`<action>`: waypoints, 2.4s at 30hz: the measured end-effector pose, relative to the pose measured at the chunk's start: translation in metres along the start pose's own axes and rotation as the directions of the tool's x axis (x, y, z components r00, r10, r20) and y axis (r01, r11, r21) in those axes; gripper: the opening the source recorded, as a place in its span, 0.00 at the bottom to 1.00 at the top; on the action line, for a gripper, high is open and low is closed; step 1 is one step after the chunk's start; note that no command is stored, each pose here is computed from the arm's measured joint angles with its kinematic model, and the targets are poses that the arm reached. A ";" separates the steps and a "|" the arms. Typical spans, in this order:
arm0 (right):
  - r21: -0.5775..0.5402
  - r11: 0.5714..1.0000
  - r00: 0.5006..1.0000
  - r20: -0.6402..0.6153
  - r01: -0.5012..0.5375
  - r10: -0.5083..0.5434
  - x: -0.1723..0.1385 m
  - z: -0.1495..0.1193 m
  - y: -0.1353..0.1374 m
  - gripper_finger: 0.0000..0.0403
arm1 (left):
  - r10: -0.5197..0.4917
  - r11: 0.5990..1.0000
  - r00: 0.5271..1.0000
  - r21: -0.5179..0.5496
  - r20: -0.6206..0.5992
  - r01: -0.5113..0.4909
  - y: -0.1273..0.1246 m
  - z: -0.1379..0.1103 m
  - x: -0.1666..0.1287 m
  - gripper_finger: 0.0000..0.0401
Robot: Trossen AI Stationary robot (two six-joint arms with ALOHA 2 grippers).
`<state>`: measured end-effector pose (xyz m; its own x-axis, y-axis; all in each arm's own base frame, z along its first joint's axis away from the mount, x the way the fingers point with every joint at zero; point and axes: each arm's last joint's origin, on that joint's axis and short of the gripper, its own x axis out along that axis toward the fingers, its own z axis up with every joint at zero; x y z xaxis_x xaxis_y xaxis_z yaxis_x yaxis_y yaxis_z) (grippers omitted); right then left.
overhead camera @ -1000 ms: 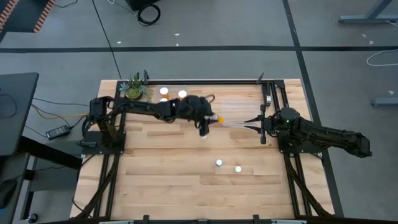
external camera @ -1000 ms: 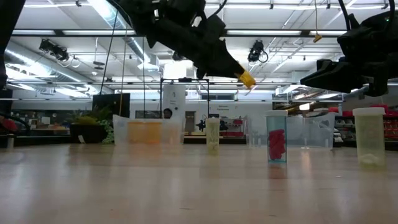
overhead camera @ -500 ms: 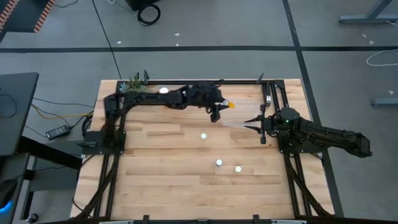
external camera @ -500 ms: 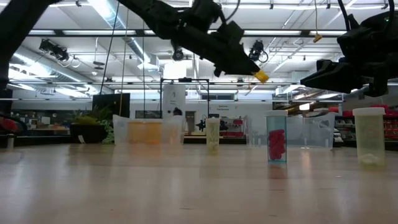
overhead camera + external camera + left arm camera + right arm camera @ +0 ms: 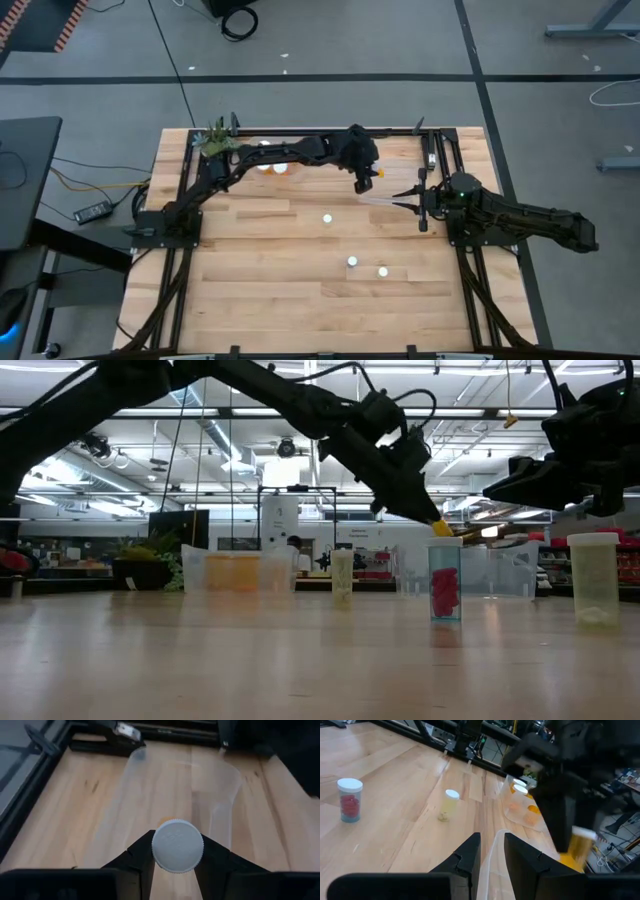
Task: Pick and place medicine bottles into bin by pill shape (circle, oval)
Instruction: Put the small orange pill bottle into the right transparent bin
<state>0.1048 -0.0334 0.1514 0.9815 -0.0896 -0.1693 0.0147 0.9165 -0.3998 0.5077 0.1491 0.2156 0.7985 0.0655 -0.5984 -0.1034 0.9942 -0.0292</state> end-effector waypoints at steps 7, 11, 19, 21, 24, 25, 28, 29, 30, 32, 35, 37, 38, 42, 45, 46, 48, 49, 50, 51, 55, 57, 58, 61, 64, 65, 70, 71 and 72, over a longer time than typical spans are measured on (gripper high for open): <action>0.002 1.000 1.000 -0.005 -0.002 0.002 0.000 0.000 0.000 0.23 | -0.023 1.000 0.994 0.006 -0.111 0.024 -0.008 -0.014 0.011 0.29; 0.002 1.000 1.000 -0.004 -0.002 0.002 0.000 0.000 0.000 0.23 | -0.028 0.999 0.993 0.026 -0.116 0.031 -0.012 -0.016 0.015 0.31; 0.001 1.000 1.000 -0.004 -0.002 0.002 0.000 0.000 0.000 0.23 | 0.014 0.996 0.999 0.083 -0.052 -0.010 -0.009 -0.010 0.016 0.29; 0.001 1.000 1.000 -0.004 -0.002 0.002 0.000 0.000 0.000 0.23 | 0.019 0.996 0.999 0.085 -0.032 -0.016 -0.008 -0.008 0.016 0.29; 0.001 1.000 1.000 -0.004 -0.002 0.002 0.000 0.000 0.000 0.23 | 0.023 0.996 1.000 0.091 0.004 -0.023 -0.008 -0.004 0.016 0.30; 0.001 1.000 1.000 -0.004 -0.002 0.002 0.000 0.000 0.000 0.23 | 0.024 0.995 0.999 0.093 0.024 -0.026 -0.008 -0.002 0.016 0.30; 0.001 1.000 1.000 -0.004 -0.002 0.002 0.000 0.000 0.000 0.23 | 0.029 0.995 0.998 0.096 0.064 -0.035 -0.006 0.001 0.015 0.30; 0.001 1.000 1.000 -0.004 -0.002 0.002 0.000 0.000 0.000 0.23 | 0.032 0.995 0.997 0.094 0.067 -0.038 -0.004 0.001 0.015 0.29; 0.001 1.000 1.000 -0.004 -0.002 0.002 0.000 0.000 0.000 0.23 | 0.034 0.995 0.997 0.093 0.068 -0.040 -0.003 0.002 0.014 0.29; 0.001 1.000 1.000 -0.004 -0.002 0.002 0.000 0.000 0.000 0.23 | 0.040 0.995 0.996 0.089 0.075 -0.047 0.001 0.003 0.015 0.29; 0.001 1.000 1.000 -0.004 -0.001 0.001 0.000 0.000 0.000 0.23 | 0.041 0.996 0.997 0.075 0.066 -0.046 0.005 0.005 0.024 0.29; 0.001 1.000 1.000 -0.003 -0.002 0.002 0.000 0.000 0.000 0.23 | 0.021 0.997 0.999 0.067 0.049 -0.024 0.006 0.004 0.034 0.30; 0.001 1.000 1.000 -0.004 -0.002 0.002 0.000 0.000 0.000 0.23 | 0.010 0.998 0.999 0.065 0.032 -0.013 0.005 0.003 0.040 0.30; 0.001 1.000 1.000 -0.004 -0.002 0.002 0.000 0.000 0.000 0.23 | -0.007 0.997 0.999 0.080 -0.039 0.010 0.001 0.000 0.053 0.29; 0.002 1.000 1.000 -0.003 -0.002 0.002 0.000 0.000 0.000 0.23 | -0.018 0.997 0.993 0.066 -0.113 0.026 0.000 -0.014 0.058 0.30; 0.002 1.000 1.000 -0.003 -0.002 0.002 0.000 0.000 0.000 0.23 | -0.018 0.998 0.989 0.059 -0.145 0.027 0.001 -0.017 0.058 0.30; 0.002 1.000 1.000 -0.004 -0.003 0.003 0.000 0.000 0.000 0.23 | -0.018 0.998 0.985 0.053 -0.174 0.028 0.002 -0.020 0.057 0.31; 0.001 1.000 1.000 -0.004 -0.002 0.002 0.000 0.000 0.000 0.23 | -0.019 0.998 0.982 0.054 -0.187 0.029 0.002 -0.021 0.056 0.31; 0.002 1.000 1.000 -0.004 -0.002 0.002 0.000 0.000 0.000 0.23 | -0.020 0.998 0.980 0.056 -0.198 0.032 0.002 -0.022 0.056 0.31; 0.002 1.000 1.000 -0.005 -0.002 0.002 0.000 0.000 0.000 0.23 | -0.021 0.997 0.978 0.062 -0.206 0.034 0.002 -0.023 0.056 0.31; 0.002 1.000 1.000 -0.005 -0.003 0.003 0.000 0.000 0.000 0.23 | -0.028 0.996 0.973 0.073 -0.231 0.047 -0.002 -0.025 0.056 0.30; 0.002 1.000 1.000 -0.005 -0.003 0.003 0.000 0.000 0.000 0.23 | -0.032 0.995 0.967 0.087 -0.254 0.056 -0.003 -0.027 0.055 0.30; 0.002 1.000 1.000 -0.005 -0.003 0.003 0.000 0.000 0.000 0.23 | -0.033 0.994 0.965 0.090 -0.260 0.058 -0.003 -0.028 0.055 0.30; 0.002 1.000 1.000 -0.005 -0.003 0.003 0.000 0.000 0.000 0.23 | -0.032 0.994 0.966 0.091 -0.257 0.058 -0.003 -0.027 0.055 0.32; 0.002 1.000 1.000 -0.005 -0.003 0.003 0.000 0.000 0.000 0.23 | -0.032 0.993 0.966 0.099 -0.257 0.059 -0.003 -0.027 0.055 0.34; 0.002 1.000 1.000 -0.005 -0.003 0.003 0.000 0.000 0.000 0.23 | -0.032 0.993 0.966 0.100 -0.256 0.059 -0.003 -0.027 0.055 0.35; 0.002 1.000 1.000 -0.005 -0.003 0.003 0.000 0.000 0.000 0.23 | -0.032 0.993 0.967 0.102 -0.251 0.059 -0.003 -0.027 0.055 0.42; 0.002 1.000 1.000 -0.005 -0.003 0.003 0.000 0.000 0.000 0.23 | -0.031 0.993 0.968 0.103 -0.249 0.059 -0.003 -0.027 0.056 0.44; 0.002 1.000 1.000 -0.005 -0.003 0.003 0.000 0.000 0.000 0.23 | -0.031 0.993 0.968 0.103 -0.249 0.059 -0.003 -0.027 0.056 0.45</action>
<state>0.1050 -0.0335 0.1509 0.9806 -0.0888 -0.1749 0.0122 0.9175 -0.3976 0.5366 0.1476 0.1611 0.6285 0.0109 -0.7777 0.0052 0.9998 0.0182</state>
